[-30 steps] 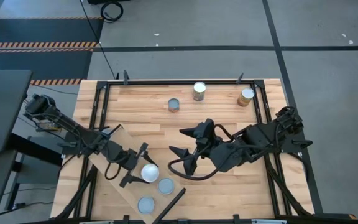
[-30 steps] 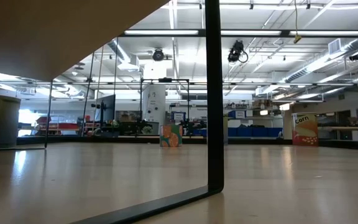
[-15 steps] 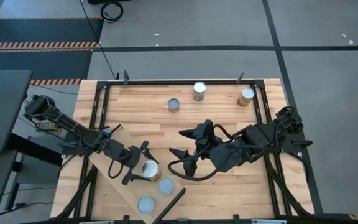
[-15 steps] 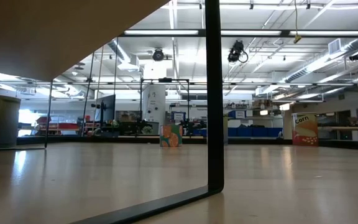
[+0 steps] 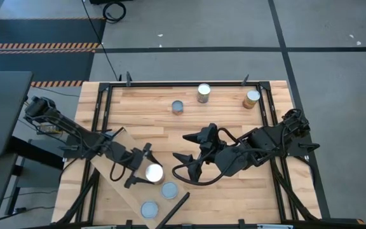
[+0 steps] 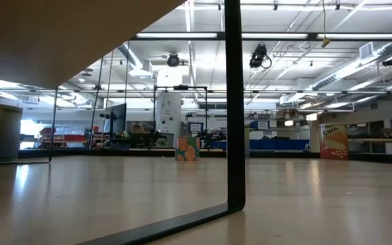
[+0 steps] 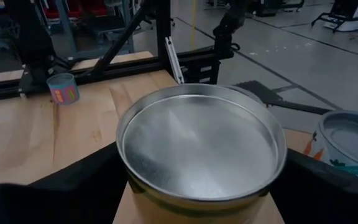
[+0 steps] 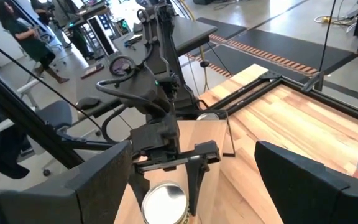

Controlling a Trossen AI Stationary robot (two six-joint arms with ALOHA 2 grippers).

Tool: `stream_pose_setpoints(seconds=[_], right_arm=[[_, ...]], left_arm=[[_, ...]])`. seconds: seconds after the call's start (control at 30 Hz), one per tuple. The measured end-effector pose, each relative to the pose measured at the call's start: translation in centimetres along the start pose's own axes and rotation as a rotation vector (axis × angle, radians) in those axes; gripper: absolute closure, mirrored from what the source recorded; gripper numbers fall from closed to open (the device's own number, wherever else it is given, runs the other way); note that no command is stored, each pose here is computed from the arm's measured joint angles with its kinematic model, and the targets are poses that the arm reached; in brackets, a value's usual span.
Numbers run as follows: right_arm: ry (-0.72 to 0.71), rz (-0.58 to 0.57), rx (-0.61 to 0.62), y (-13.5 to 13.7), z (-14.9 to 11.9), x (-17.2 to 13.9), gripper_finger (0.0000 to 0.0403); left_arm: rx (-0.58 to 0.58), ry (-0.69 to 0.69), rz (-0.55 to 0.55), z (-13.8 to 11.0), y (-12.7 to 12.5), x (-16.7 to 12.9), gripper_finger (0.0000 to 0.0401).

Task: Pick and place cans onto a shelf
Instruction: Put the canned corn on the shelf

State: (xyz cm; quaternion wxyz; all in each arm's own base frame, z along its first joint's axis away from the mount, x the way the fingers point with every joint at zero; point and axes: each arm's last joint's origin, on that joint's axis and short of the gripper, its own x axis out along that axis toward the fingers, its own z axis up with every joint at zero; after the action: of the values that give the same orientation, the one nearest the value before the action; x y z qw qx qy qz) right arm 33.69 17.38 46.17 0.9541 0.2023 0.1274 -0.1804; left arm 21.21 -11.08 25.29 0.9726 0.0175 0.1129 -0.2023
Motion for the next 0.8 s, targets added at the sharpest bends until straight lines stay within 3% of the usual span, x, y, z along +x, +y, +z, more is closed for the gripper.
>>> stream_pose_setpoints(seconds=[0.8], right_arm=[[0.039,0.044,0.0,0.1,-0.1,0.0,0.0054]], left_arm=[[-0.007,0.049,0.03,0.2,0.2,-1.8,0.0071]])
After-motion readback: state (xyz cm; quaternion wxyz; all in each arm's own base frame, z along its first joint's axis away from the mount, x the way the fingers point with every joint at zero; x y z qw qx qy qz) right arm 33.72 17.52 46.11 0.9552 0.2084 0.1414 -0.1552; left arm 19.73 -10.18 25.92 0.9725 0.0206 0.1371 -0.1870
